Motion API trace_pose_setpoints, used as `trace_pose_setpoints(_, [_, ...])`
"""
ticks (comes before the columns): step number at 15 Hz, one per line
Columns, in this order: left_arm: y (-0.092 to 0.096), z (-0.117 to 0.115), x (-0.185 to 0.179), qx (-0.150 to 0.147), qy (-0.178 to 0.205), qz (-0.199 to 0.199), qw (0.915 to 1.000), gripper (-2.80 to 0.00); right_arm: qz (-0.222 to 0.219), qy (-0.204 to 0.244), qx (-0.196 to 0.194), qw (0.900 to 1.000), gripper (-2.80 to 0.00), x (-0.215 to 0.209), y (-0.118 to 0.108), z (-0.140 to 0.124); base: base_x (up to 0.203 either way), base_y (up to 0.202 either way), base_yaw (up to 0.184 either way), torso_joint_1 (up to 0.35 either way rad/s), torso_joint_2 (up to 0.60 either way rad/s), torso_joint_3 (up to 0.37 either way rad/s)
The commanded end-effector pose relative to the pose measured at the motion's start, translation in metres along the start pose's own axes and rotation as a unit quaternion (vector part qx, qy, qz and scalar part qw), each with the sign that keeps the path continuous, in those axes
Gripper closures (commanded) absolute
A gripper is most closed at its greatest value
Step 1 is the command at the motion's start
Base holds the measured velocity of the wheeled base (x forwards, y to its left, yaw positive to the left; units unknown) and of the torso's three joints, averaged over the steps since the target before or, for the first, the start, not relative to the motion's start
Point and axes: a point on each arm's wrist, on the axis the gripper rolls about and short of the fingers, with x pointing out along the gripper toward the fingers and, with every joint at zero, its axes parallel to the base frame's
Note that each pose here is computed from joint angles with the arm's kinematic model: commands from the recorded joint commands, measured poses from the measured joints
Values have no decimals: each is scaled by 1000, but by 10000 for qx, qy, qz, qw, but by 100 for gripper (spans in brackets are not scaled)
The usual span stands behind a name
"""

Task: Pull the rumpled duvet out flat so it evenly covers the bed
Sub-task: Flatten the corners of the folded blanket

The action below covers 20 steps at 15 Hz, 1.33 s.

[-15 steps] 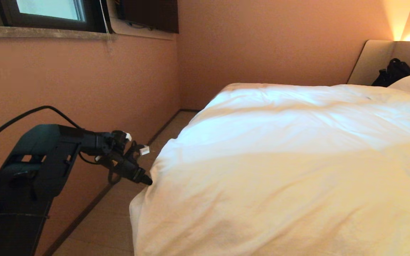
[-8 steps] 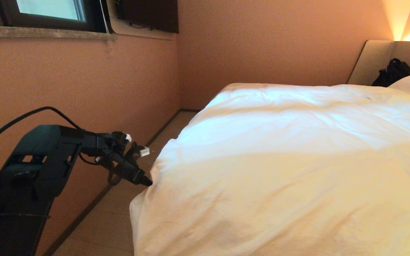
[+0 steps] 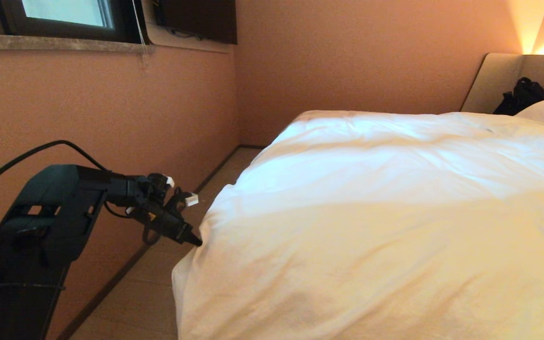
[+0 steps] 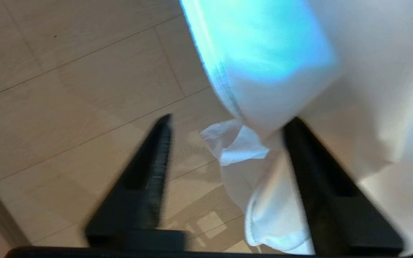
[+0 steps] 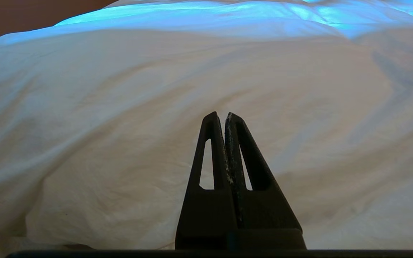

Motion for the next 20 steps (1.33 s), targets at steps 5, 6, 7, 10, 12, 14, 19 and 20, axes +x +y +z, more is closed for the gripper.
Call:
trace_pose_setpoints(5, [-14,9,-7,134,-99,-157,9997,0,2,-4,-2,10000,0,0,0,0,0,0,0,0,0,0])
trace_pose_setpoints(6, [-17,10,-8,145,-121,-224,9996,0,2,-4,-2,10000,0,0,0,0,0,0,0,0,0,0])
trace_pose_setpoints(7, [-19,11,-9,151,-126,-246,9995,0,2,-4,-2,10000,0,0,0,0,0,0,0,0,0,0])
trace_pose_setpoints(10, [-28,13,-14,205,-154,-381,9989,0,2,-4,-2,10000,0,0,0,0,0,0,0,0,0,0])
trace_pose_setpoints(12, [-32,12,-20,206,-161,-395,9989,0,2,-4,-2,10000,0,0,0,0,0,0,0,0,0,0])
trace_pose_setpoints(14, [-31,13,-21,129,-200,-414,9989,0,2,-4,-2,10000,0,0,0,0,0,0,0,0,0,0])
trace_pose_setpoints(19, [-24,11,-4,80,-127,-401,9991,0,2,-4,-2,10000,0,0,0,0,0,0,0,0,0,0])
trace_pose_setpoints(20, [-24,11,-4,86,-130,-397,9991,0,2,-4,-2,10000,0,0,0,0,0,0,0,0,0,0])
